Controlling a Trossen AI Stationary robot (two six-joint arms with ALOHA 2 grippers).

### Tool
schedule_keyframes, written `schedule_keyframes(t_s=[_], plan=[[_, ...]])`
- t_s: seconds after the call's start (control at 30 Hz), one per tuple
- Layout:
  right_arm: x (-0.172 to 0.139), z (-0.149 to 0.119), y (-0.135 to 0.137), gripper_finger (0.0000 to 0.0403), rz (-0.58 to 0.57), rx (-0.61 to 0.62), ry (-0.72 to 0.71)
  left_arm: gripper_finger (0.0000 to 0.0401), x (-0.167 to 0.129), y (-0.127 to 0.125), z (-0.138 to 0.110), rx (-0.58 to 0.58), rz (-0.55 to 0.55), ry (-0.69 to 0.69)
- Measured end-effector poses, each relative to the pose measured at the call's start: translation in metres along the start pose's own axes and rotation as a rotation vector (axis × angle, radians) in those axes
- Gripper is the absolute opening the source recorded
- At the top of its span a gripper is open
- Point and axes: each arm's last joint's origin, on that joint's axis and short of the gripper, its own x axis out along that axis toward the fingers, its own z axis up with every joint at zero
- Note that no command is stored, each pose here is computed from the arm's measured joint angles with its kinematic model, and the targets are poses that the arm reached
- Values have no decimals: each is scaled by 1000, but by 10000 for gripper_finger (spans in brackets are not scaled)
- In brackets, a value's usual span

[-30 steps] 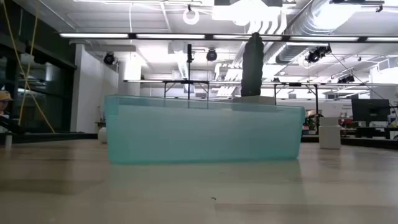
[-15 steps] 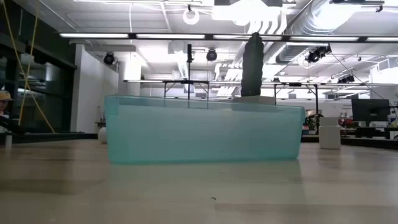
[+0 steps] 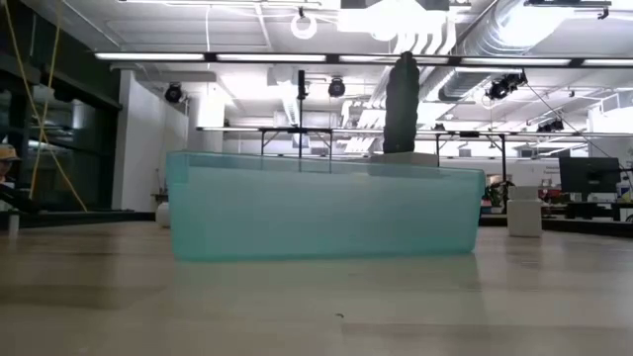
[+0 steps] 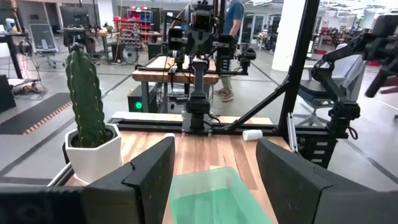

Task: Pick and place pill bottles into a basket
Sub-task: Put the white pill bottle into the green bin

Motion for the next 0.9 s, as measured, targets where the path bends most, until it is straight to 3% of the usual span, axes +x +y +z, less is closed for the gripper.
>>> schedule_keyframes(t_s=[0.17,0.47,0.57,0.73,0.9], plan=[[0,0,-1,0,-46,-187,7,262,0,0,0,-1,1,-5],[0,0,-2,0,-57,-189,11,262,0,0,0,-2,2,2],[0,0,-1,0,-38,-109,4,262,1,0,-1,-9,1,7],[2,5,-1,0,-19,167,-48,262,1,1,2,-46,19,-17],[10,19,-6,0,-147,311,-205,262,9,6,14,-222,207,-159]])
